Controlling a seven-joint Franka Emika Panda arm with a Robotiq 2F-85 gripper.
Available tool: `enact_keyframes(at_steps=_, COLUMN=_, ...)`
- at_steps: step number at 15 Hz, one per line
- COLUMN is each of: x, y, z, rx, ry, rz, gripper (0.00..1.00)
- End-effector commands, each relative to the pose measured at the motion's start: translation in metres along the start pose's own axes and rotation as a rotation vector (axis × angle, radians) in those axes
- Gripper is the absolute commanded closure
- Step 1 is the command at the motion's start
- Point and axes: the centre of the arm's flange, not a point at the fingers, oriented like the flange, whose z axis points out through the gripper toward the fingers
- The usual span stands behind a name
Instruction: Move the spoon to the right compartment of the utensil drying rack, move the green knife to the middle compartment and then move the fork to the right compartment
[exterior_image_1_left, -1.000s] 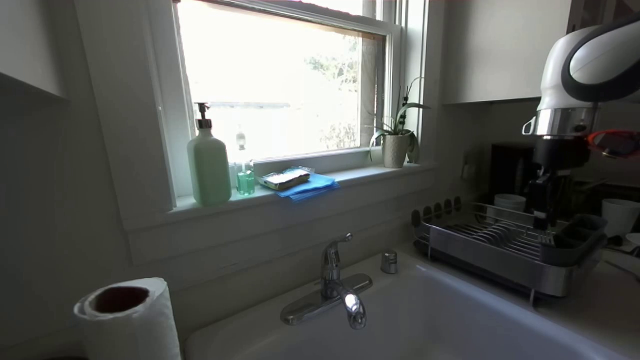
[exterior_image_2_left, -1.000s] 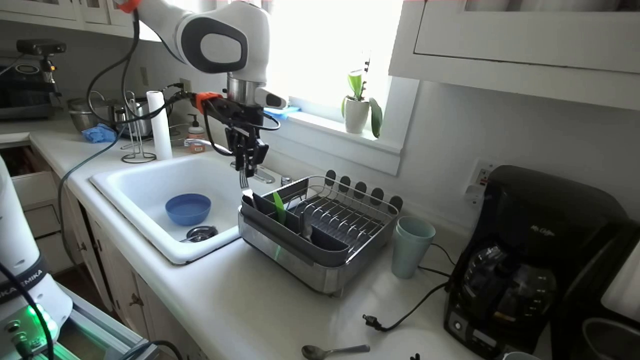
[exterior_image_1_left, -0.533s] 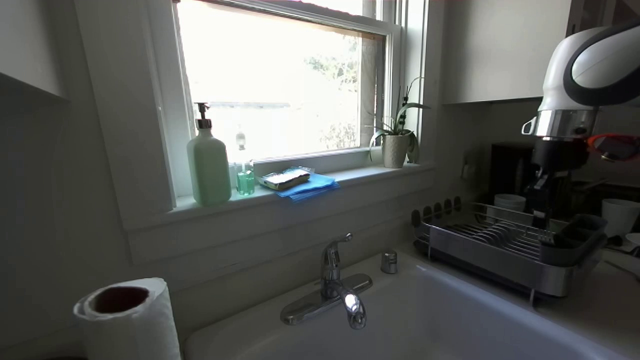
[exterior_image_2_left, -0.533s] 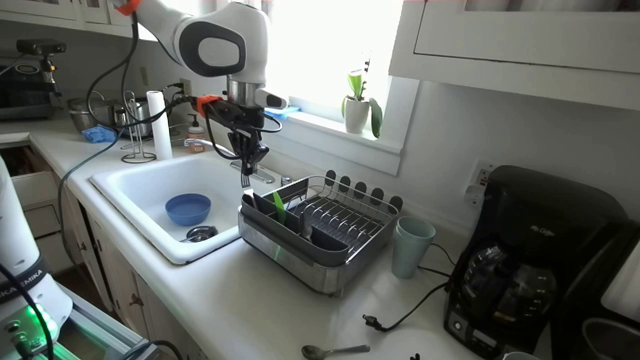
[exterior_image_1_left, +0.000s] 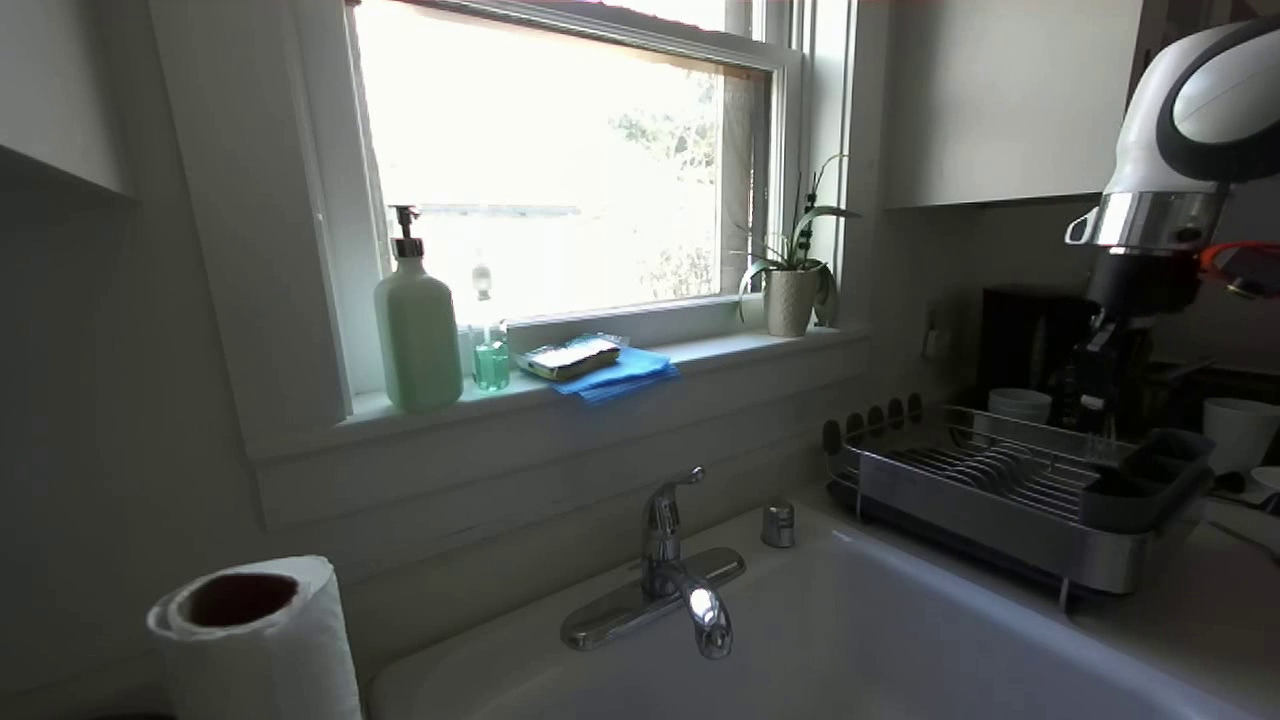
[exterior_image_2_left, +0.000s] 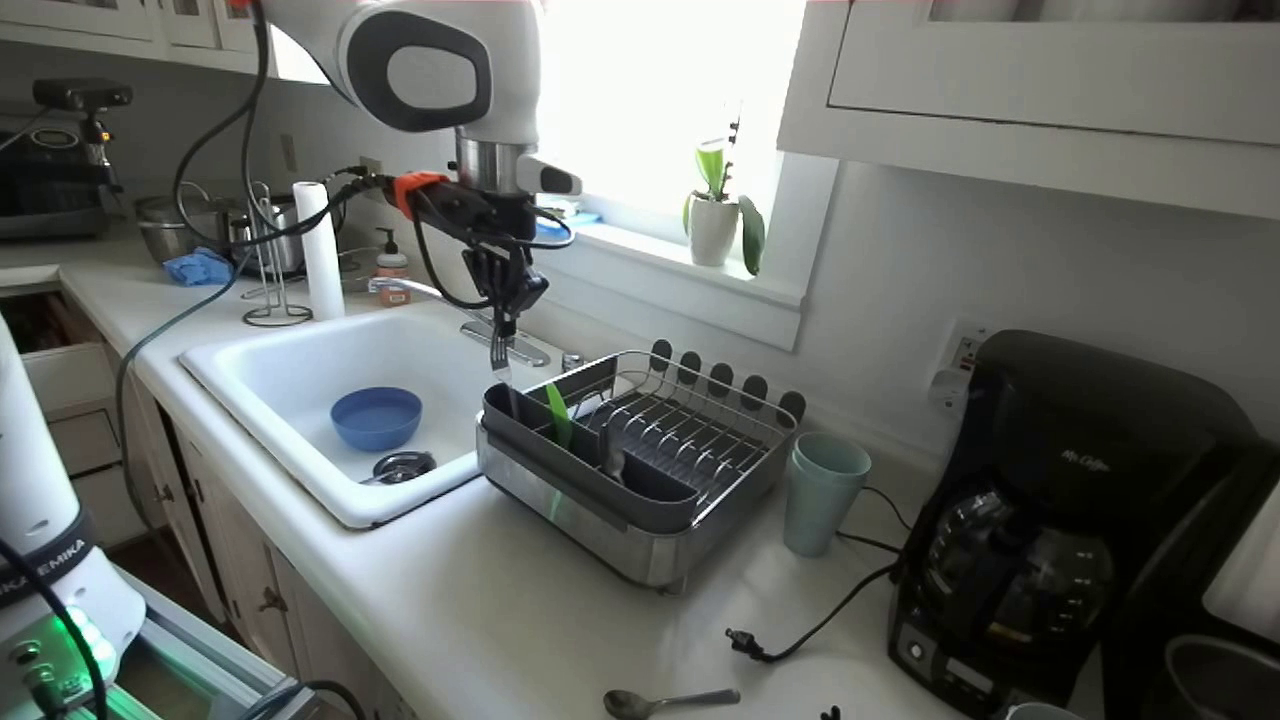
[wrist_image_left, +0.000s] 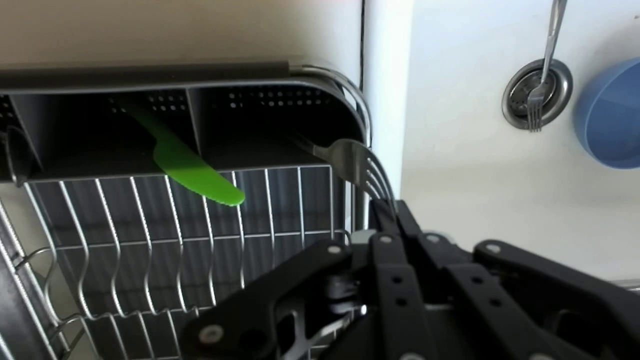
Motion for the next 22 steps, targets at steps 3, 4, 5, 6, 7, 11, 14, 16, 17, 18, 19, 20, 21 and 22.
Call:
enact_keyframes(at_steps=3, x=-0.024, y=0.036, z=-0.056, rx=0.04, ry=0.08, rz=0.035, gripper=0.99)
enact_keyframes(at_steps=4, x=-0.028, y=0.042, z=-0.066, rx=0.048, ry=0.094, rz=0.045, gripper=0.99)
enact_keyframes(at_steps=5, x=-0.03, y=0.046, z=-0.073, rx=0.053, ry=0.108, rz=0.054, gripper=0.99)
enact_keyframes(at_steps=6, x=-0.032, y=0.05, z=-0.076, rx=0.057, ry=0.113, rz=0.058, gripper=0.99)
enact_keyframes(at_steps=7, x=-0.032, y=0.052, z=-0.077, rx=0.056, ry=0.109, rz=0.062, gripper=0.99)
enact_keyframes(at_steps=11, x=-0.026, y=0.042, z=-0.06, rx=0.065, ry=0.072, rz=0.043, gripper=0.63)
enact_keyframes(at_steps=14, x=-0.016, y=0.018, z=-0.04, rx=0.063, ry=0.033, rz=0.017, gripper=0.42)
enact_keyframes(at_steps=16, x=-0.009, y=0.001, z=-0.025, rx=0.062, ry=-0.003, rz=-0.017, gripper=0.28)
enact_keyframes(at_steps=17, x=-0.005, y=-0.007, z=-0.018, rx=0.06, ry=-0.024, rz=-0.032, gripper=0.22)
enact_keyframes(at_steps=18, x=-0.001, y=-0.016, z=-0.011, rx=0.052, ry=-0.043, rz=-0.046, gripper=0.14)
enact_keyframes(at_steps=19, x=0.002, y=-0.022, z=-0.002, rx=0.044, ry=-0.058, rz=-0.063, gripper=0.08)
enact_keyframes(at_steps=20, x=0.005, y=-0.028, z=0.006, rx=0.042, ry=-0.073, rz=-0.08, gripper=0.02)
enact_keyframes(at_steps=21, x=0.007, y=-0.034, z=0.013, rx=0.036, ry=-0.089, rz=-0.091, gripper=0.0)
enact_keyframes(at_steps=22, x=0.01, y=-0.038, z=0.021, rx=0.034, ry=-0.105, rz=-0.099, gripper=0.0)
